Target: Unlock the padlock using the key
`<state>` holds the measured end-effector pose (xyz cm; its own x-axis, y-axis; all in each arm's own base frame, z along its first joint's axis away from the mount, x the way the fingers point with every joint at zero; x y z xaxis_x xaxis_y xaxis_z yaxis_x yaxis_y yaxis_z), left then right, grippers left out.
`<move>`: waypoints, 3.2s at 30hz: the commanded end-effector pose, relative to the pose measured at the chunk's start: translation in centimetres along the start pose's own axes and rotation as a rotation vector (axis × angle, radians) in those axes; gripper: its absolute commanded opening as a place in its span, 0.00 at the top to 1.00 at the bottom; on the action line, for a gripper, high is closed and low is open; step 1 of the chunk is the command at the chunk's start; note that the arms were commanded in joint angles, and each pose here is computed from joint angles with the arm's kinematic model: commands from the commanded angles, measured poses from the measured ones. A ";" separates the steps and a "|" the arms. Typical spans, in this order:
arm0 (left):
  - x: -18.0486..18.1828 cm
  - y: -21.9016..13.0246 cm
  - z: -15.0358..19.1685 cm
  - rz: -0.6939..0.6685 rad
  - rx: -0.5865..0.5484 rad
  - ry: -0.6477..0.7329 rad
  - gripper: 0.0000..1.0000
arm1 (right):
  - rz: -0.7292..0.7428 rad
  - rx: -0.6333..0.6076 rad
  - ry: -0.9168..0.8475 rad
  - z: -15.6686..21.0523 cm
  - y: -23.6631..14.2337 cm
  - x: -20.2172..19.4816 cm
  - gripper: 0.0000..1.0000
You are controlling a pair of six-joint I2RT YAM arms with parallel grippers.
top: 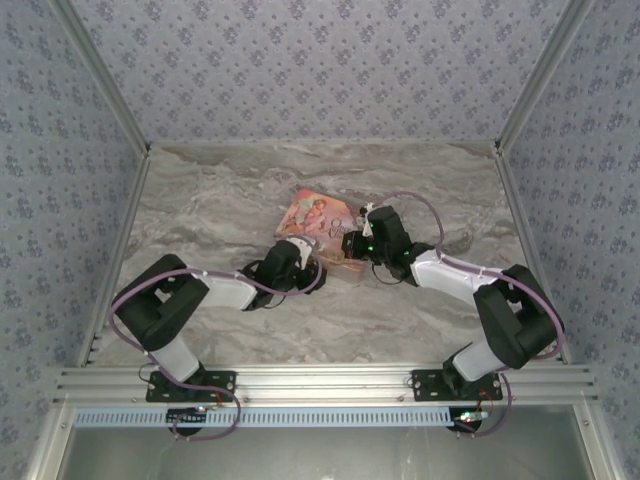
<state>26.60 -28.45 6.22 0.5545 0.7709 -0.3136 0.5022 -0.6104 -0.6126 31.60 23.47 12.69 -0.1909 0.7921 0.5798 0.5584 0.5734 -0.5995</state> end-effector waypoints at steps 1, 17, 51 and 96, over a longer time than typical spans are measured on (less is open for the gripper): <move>-1.5 0.4 -2.0 0.045 -0.047 0.006 0.56 | 0.095 0.133 0.022 3.8 0.3 -2.4 1.00; -0.8 0.4 -2.3 -0.004 -0.061 -0.033 0.67 | 0.084 0.120 0.009 3.6 0.0 -2.0 1.00; -0.7 0.4 -3.0 0.001 -0.116 -0.225 0.61 | 0.041 0.078 -0.064 2.8 -0.5 -0.9 1.00; -4.9 -0.2 -4.4 0.198 0.086 -0.597 0.83 | -0.087 -0.125 -0.465 7.3 -10.8 -0.6 1.00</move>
<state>26.28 -31.67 8.01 0.1593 0.7042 -0.6919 0.3706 -0.6923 -0.6192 20.28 18.34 15.35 -0.5355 0.7663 0.3549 0.6114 0.6417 -0.4631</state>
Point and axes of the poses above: each hand's point on the last joint's axis, 136 mm out from that joint toward the fingers, its own y axis out along the fingers, its own x axis along the line the jaws close on, z = x × y, the point moved 3 cm from there along -y, back along the fingers, and after that the axes turned 2 degrees about y, right-handed, at the moved point
